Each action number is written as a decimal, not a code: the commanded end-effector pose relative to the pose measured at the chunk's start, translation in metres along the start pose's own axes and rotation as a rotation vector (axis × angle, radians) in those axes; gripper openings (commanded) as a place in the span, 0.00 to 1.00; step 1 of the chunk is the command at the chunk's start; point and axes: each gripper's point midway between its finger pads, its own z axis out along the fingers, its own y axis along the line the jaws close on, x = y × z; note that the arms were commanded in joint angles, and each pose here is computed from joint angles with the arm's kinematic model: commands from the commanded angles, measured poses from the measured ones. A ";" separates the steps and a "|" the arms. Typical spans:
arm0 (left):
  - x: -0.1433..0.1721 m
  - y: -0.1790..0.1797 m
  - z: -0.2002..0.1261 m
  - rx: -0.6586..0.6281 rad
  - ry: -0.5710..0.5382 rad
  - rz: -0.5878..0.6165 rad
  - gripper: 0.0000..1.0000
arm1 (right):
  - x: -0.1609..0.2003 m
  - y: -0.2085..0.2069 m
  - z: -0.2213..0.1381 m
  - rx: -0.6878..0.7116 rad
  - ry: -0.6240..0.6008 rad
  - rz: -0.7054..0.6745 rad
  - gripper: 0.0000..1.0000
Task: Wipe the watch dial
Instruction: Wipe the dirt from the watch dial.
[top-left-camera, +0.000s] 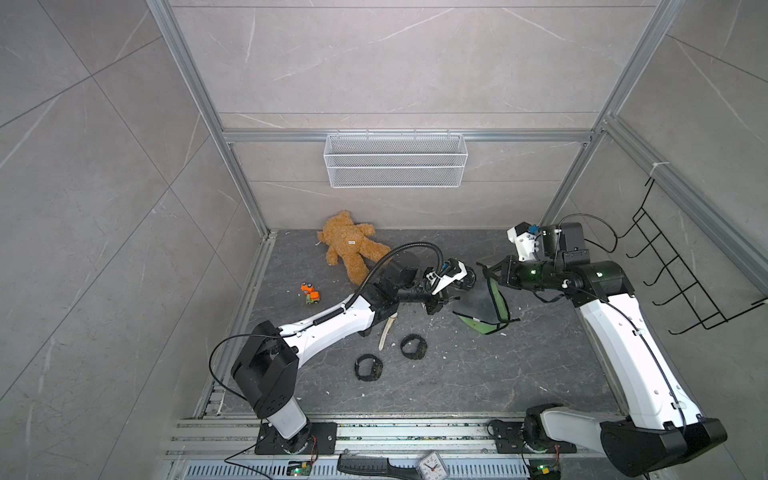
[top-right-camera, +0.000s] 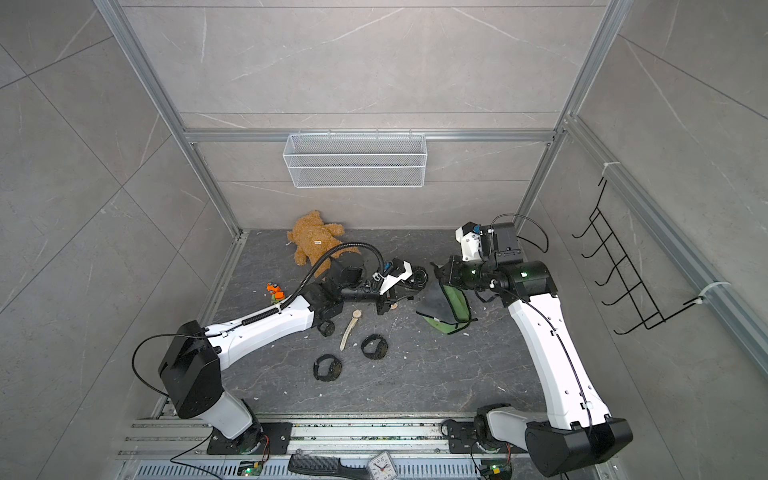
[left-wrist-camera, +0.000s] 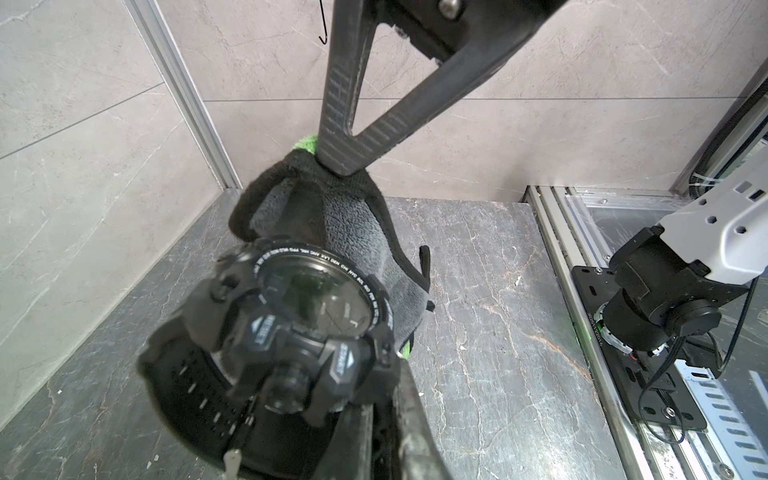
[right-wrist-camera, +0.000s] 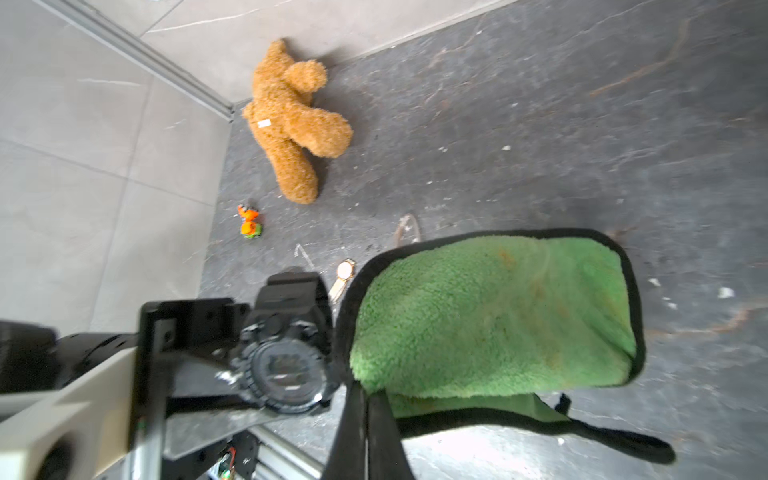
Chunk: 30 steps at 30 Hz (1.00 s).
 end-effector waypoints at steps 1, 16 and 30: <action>-0.019 0.007 -0.001 -0.021 -0.051 0.062 0.00 | -0.006 0.038 -0.021 -0.167 -0.042 -0.032 0.00; -0.019 0.012 0.006 -0.020 -0.049 0.049 0.00 | 0.010 0.059 0.008 -0.342 0.022 0.040 0.00; -0.024 0.021 0.012 -0.040 -0.050 0.059 0.00 | 0.039 0.034 0.048 -0.279 0.110 0.095 0.00</action>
